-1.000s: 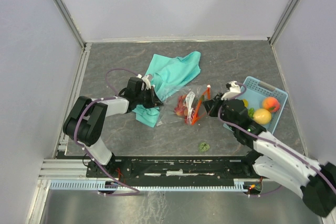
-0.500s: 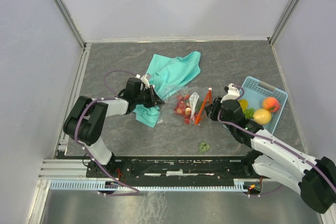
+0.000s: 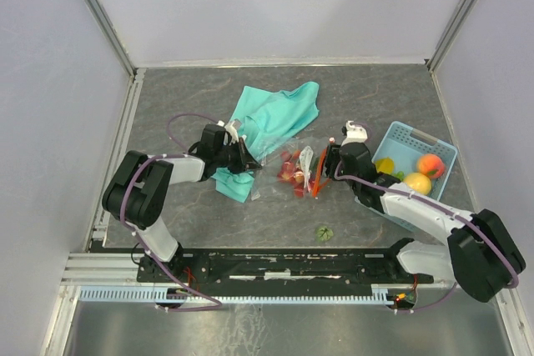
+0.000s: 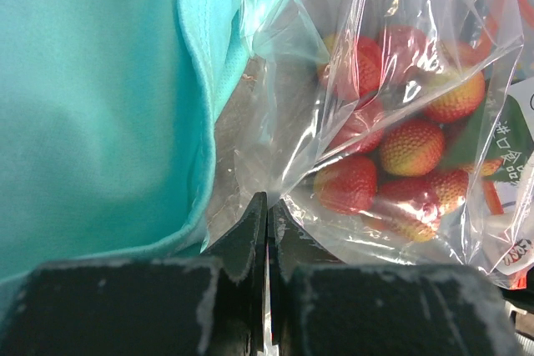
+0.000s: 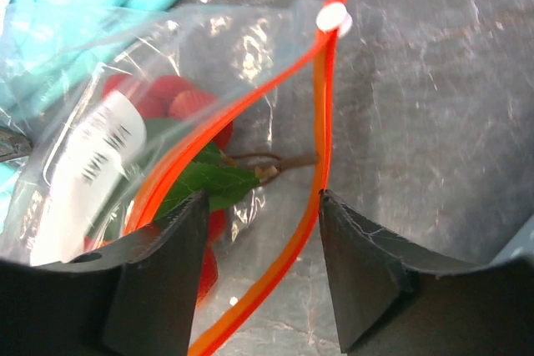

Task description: Open the zip-top bag and remove the fake food

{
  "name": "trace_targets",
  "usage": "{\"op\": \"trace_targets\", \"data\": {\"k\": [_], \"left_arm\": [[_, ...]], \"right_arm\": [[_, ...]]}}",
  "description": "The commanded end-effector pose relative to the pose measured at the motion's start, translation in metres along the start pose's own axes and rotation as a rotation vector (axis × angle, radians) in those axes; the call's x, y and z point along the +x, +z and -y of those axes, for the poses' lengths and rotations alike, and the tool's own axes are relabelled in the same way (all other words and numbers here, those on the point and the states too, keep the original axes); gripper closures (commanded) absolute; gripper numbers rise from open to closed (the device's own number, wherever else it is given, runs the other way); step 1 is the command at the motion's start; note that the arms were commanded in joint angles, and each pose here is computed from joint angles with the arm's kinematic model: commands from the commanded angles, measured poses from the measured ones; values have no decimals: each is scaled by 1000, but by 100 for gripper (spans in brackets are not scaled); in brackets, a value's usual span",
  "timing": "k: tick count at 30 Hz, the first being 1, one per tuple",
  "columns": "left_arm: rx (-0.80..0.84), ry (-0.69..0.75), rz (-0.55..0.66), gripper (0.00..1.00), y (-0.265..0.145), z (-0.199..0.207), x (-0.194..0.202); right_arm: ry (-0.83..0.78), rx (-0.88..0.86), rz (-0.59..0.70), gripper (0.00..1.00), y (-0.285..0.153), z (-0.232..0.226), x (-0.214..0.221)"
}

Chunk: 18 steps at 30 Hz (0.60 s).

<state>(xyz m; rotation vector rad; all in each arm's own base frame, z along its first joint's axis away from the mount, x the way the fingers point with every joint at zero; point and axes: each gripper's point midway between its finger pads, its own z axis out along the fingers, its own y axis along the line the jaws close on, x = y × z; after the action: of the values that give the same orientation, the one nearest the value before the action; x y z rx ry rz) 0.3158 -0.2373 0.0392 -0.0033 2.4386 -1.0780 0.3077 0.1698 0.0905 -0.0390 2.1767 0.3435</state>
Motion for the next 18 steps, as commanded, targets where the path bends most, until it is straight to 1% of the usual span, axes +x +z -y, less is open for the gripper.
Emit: {"op": "trace_targets", "data": {"k": [1,3,5,13,18], "left_arm": [[-3,84,19,97,3,8,-27],[-7,102,2,97,5,8,-31],[-15,114,-23,97,6,7,-33],[-63,142,-67,97,11,-6,-48],[-62,160,-102,97,15,-7,-52]], "right_arm": [[-249,-241,-103,31,25,-44,-11],[-310,-336,-190,30,35,-59,2],[-340,-399,-229,31,40,-68,8],[-370,-576,-245,34,26,-87,27],[-421,-557,-232,29,42,-84,25]]}}
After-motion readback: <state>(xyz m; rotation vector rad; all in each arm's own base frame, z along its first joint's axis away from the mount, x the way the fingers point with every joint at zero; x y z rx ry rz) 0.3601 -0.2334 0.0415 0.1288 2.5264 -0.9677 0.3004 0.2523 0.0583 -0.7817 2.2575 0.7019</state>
